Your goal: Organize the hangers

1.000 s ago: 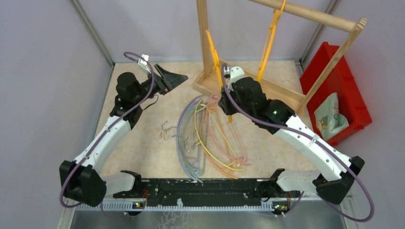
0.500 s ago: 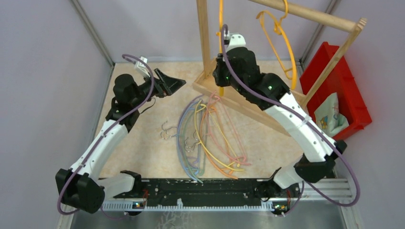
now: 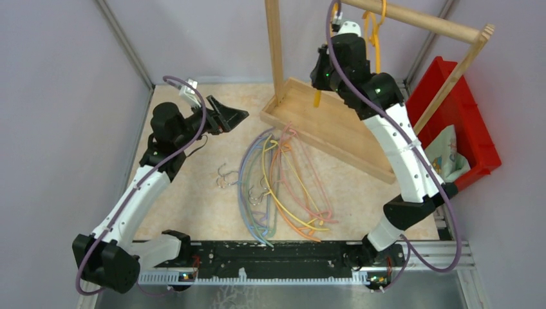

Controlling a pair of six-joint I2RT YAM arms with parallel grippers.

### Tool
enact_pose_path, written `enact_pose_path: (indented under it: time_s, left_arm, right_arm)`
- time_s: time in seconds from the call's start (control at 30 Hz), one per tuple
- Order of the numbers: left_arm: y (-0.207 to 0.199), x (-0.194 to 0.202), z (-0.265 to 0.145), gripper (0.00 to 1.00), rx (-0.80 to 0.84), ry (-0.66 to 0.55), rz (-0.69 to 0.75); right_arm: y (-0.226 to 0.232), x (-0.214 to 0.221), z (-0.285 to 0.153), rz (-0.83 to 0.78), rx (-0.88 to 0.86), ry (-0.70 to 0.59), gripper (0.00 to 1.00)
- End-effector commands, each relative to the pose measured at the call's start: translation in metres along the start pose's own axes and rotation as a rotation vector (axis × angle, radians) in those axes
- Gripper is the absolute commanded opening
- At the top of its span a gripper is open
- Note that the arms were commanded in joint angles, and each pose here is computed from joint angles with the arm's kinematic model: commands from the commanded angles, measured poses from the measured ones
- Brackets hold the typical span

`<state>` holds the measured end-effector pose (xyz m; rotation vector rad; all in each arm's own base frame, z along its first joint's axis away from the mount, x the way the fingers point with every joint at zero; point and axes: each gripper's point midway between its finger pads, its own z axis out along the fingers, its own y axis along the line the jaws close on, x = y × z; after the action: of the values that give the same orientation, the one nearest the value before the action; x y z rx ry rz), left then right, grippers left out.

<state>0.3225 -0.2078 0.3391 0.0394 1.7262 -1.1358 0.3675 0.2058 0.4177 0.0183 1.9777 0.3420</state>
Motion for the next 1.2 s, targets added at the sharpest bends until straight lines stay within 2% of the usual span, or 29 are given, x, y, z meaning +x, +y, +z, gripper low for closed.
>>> enact_pose_path:
  time_s: [0.0,0.3,0.67,0.8,1.17]
  left_arm:
    - [0.007,0.001,-0.003,0.99,-0.022,-0.004,0.013]
    - [0.019,0.010,-0.001,0.99,-0.046,0.017,-0.019]
    - [0.028,0.017,0.003,0.99,-0.058,0.034,-0.040]
    - [0.030,0.020,0.004,0.99,-0.055,0.044,-0.046]
    - [0.032,0.025,0.004,0.99,-0.058,0.060,-0.062]
  right_arm:
    - [-0.001,-0.036,-0.005,0.087,-0.061,-0.069,0.00]
    - [-0.020,-0.044,0.012,0.164,-0.082,-0.049,0.00]
    - [-0.055,-0.033,0.015,0.228,-0.022,-0.027,0.00]
    - [-0.071,-0.022,0.009,0.251,0.019,-0.023,0.00]
    - [-0.117,-0.025,-0.033,0.290,0.147,-0.098,0.00]
